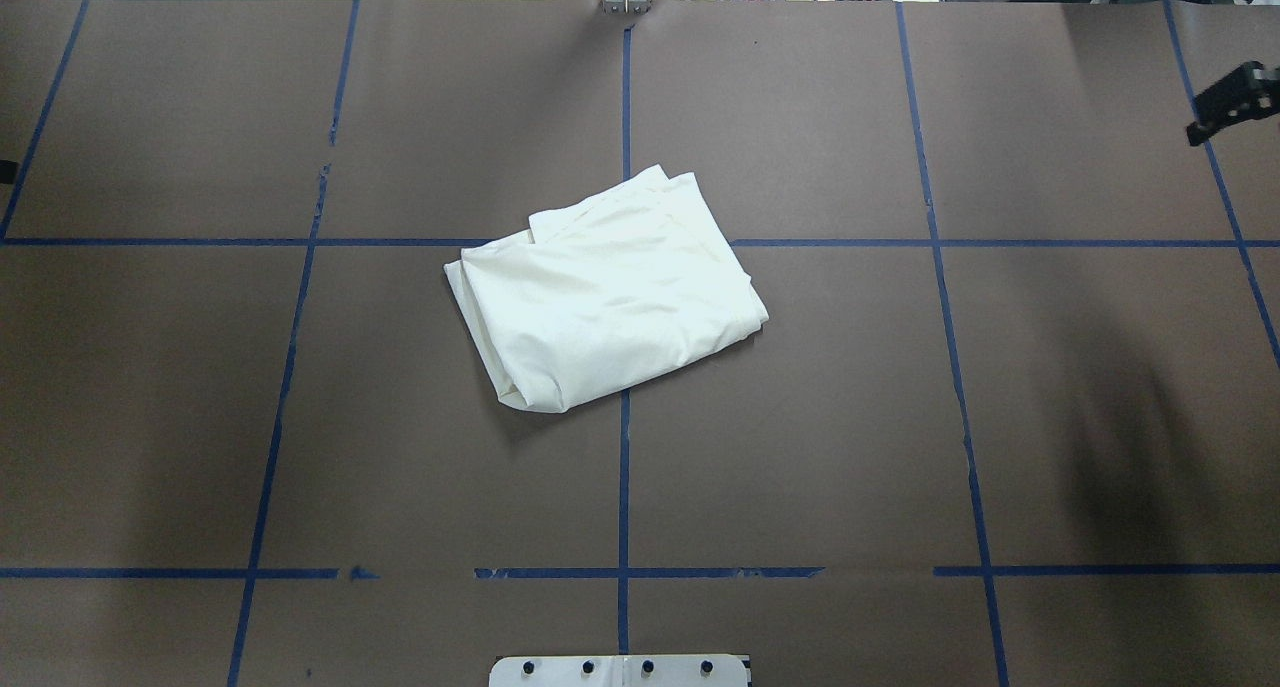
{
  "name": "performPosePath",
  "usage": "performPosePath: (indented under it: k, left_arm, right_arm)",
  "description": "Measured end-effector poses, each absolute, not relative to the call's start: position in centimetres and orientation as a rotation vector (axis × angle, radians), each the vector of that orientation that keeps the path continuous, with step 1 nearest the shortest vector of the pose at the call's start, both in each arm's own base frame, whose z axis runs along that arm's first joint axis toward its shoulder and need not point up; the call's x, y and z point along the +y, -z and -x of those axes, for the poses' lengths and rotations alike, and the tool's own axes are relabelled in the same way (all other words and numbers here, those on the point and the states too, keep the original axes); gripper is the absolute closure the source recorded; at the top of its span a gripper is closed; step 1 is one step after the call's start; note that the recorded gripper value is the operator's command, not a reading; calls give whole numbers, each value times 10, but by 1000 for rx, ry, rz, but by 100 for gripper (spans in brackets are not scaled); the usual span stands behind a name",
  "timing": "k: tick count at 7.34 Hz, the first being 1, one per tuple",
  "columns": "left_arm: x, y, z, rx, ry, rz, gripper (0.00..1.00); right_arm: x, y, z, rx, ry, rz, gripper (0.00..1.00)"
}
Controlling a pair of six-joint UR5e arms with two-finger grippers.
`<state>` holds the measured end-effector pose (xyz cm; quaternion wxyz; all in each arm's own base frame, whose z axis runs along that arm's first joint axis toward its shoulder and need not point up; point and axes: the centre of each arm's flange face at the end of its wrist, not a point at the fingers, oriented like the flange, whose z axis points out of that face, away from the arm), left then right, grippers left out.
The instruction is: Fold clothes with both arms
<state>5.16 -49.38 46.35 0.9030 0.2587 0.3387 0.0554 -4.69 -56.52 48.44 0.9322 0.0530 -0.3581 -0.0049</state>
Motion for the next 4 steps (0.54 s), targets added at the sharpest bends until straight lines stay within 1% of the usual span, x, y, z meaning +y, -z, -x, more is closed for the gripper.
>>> performPosePath:
  k: [2,4]
  left_arm:
    - [-495,-487,9,582,-204,-506,0]
    - [-476,-515,42,582,-272,-448,0]
  right_arm:
    - [-527,-551,-8,-746,89,-90,0]
    - [-488,-606,-54,-751,116,-76,0]
